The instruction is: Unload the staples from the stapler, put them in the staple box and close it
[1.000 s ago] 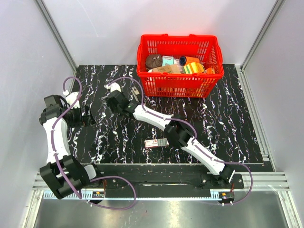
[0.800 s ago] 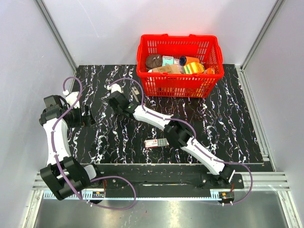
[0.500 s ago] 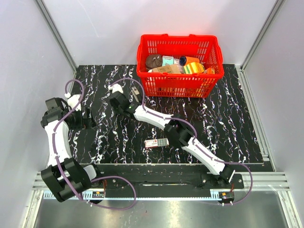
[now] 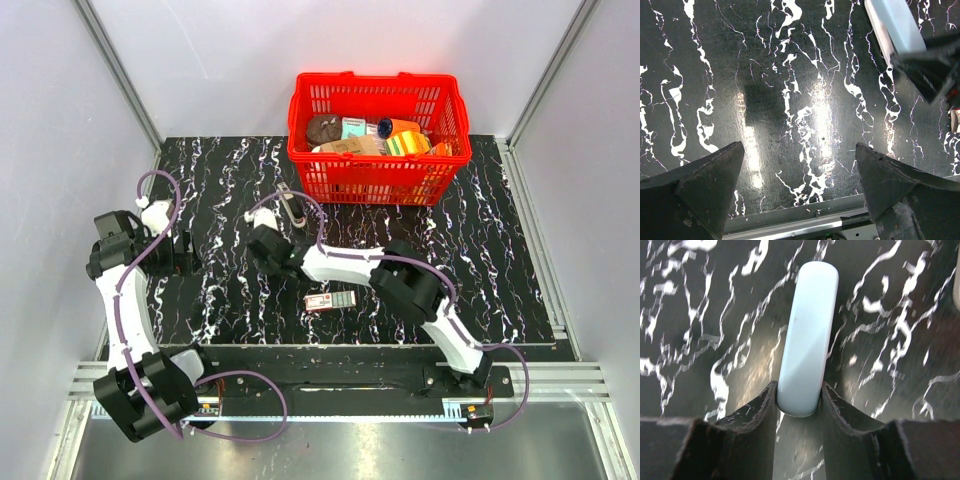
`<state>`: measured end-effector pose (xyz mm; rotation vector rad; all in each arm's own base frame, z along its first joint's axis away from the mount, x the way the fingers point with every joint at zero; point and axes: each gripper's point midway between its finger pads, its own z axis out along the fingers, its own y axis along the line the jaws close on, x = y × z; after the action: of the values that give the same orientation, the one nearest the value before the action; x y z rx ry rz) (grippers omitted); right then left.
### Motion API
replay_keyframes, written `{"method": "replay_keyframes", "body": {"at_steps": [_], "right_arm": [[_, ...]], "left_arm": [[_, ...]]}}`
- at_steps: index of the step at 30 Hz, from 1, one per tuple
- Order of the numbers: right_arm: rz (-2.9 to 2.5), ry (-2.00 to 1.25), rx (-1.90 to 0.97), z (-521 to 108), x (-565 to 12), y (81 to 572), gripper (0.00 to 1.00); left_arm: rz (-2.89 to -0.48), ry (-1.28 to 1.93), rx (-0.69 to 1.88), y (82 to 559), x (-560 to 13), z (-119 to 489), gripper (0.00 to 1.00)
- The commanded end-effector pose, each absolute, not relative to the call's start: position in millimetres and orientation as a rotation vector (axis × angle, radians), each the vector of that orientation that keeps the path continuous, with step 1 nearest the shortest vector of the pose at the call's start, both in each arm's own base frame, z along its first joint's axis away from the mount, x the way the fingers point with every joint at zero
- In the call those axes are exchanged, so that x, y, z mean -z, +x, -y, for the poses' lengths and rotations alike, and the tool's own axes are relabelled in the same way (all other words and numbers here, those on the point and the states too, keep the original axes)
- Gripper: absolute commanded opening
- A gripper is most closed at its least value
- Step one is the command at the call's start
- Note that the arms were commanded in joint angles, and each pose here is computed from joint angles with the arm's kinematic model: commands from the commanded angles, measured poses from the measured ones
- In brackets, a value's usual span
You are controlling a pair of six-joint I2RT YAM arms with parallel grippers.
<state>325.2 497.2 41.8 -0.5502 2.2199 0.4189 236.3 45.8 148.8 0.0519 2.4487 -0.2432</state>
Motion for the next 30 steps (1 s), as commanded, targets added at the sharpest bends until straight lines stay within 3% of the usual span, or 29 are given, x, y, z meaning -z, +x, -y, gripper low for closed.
{"method": "replay_keyframes", "body": {"at_steps": [1,3,8,13,30], "right_arm": [[-2.218,-0.520,-0.495,-497,-65,279,0.20],[-2.248,-0.528,-0.492,-496,-63,260,0.23],[-2.339,-0.457,-0.335,-487,-49,235,0.50],[-2.368,-0.438,-0.233,-481,-41,233,0.67],[-2.279,-0.426,-0.265,-509,-70,253,0.65]], "left_arm": [[-2.405,0.092,0.201,241,-157,-50,0.99],[-2.407,0.089,0.207,242,-157,-50,0.99],[-2.406,0.084,0.225,243,-157,-48,0.99],[-2.406,0.087,0.219,241,-156,-48,0.99],[-2.404,0.110,0.203,239,-155,-49,0.99]]}}
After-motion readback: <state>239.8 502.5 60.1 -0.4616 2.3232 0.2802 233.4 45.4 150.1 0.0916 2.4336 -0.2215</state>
